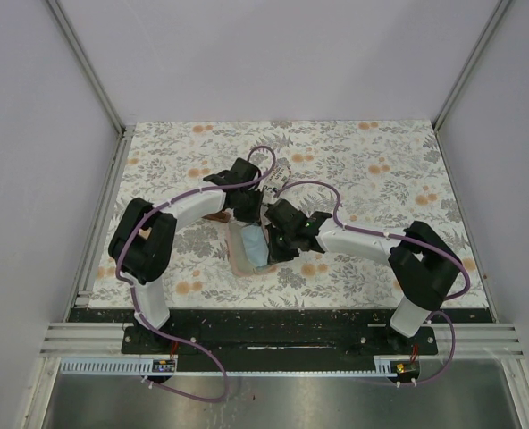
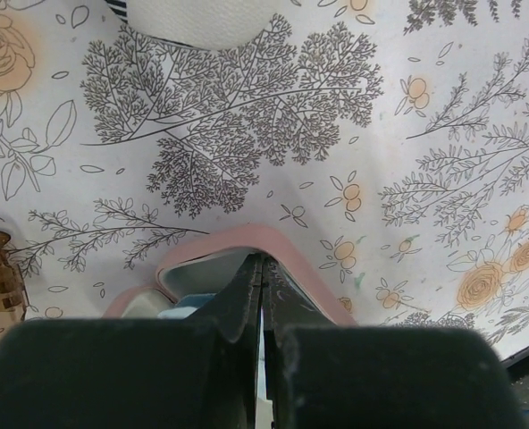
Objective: Organize the sunglasses
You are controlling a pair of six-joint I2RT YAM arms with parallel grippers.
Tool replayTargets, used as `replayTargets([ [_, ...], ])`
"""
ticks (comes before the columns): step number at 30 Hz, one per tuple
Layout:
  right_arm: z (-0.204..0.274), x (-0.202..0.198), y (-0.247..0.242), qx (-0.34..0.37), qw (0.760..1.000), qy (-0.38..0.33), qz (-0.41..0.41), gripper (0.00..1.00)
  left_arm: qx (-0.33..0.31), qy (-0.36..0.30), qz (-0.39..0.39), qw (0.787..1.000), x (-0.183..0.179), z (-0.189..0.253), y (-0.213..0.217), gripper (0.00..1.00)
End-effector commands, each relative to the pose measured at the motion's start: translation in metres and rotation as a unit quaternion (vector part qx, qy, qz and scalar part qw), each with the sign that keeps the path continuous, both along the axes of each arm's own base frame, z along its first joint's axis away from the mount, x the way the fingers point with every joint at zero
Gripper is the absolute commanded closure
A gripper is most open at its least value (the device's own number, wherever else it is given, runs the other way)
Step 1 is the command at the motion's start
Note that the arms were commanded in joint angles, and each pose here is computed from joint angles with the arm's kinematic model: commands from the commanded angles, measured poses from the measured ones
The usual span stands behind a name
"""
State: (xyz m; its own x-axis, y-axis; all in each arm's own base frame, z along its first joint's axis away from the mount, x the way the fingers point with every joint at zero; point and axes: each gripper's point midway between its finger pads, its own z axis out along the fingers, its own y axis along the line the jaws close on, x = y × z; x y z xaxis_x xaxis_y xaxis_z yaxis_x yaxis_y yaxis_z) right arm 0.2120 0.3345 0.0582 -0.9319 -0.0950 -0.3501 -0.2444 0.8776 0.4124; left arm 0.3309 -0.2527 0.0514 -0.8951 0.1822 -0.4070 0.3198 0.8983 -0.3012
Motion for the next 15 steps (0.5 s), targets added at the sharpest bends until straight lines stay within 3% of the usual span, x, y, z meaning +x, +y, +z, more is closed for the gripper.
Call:
replayTargets([
  [1, 0.003, 0.002, -0.007, -0.012, 1.000, -0.017, -0.002, 1.00, -0.039, -0.048, -0.011, 0.998, 0.024, 0.026, -0.022, 1.00],
  [11, -0.022, -0.001, -0.020, -0.034, 0.999, -0.010, -0.015, 1.00, -0.028, -0.023, -0.031, 0.999, 0.021, -0.006, -0.038, 1.00],
  [14, -0.025, 0.000, -0.021, -0.036, 0.999, -0.009, -0.016, 0.84, -0.023, -0.017, -0.031, 0.999, 0.021, -0.012, -0.040, 0.98],
  [15, -0.025, -0.001, -0.021, -0.036, 0.999, -0.008, -0.016, 0.76, -0.022, -0.017, -0.029, 0.999, 0.023, -0.013, -0.039, 0.93],
])
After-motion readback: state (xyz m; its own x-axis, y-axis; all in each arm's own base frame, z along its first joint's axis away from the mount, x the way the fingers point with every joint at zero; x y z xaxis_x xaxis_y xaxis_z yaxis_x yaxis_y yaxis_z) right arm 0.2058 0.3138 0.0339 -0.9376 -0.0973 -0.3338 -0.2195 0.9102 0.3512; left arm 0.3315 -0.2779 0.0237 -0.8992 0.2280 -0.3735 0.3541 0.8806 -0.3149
